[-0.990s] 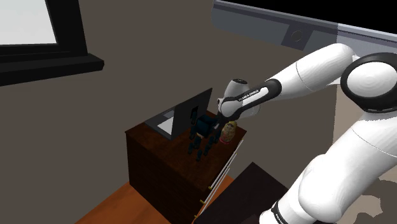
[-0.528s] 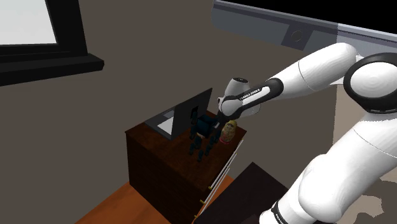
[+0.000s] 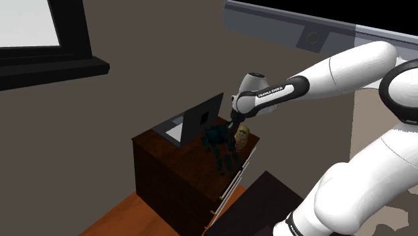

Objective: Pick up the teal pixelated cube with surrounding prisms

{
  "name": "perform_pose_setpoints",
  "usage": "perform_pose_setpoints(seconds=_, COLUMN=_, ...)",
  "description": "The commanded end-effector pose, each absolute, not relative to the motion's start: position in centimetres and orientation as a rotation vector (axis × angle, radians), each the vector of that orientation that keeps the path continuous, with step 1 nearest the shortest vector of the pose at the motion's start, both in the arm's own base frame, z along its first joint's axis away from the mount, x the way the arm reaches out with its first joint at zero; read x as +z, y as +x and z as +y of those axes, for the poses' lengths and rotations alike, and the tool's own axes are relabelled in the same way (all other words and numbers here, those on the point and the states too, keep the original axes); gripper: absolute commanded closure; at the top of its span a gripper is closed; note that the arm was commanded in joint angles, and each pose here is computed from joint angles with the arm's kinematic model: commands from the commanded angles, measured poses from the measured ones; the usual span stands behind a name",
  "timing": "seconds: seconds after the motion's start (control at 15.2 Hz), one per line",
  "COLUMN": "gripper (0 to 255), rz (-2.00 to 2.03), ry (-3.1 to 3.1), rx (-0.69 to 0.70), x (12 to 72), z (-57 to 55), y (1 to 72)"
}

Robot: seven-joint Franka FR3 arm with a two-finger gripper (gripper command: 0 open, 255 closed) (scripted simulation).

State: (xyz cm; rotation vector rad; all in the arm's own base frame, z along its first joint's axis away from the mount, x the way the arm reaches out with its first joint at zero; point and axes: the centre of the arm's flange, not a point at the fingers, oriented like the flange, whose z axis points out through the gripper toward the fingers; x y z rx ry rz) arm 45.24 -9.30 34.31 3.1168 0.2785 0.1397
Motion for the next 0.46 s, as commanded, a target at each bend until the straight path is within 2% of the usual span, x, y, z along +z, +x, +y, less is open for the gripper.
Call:
perform_pose_setpoints(seconds=0.0, gripper=255, rz=0.278, ry=3.116, rx=0.142, x=35.4, z=-9.3, y=45.2)
perform_pose_setpoints(seconds=0.4, gripper=255, rz=0.278, ry=3.116, rx=0.142, x=37.6, z=-9.3, y=45.2)
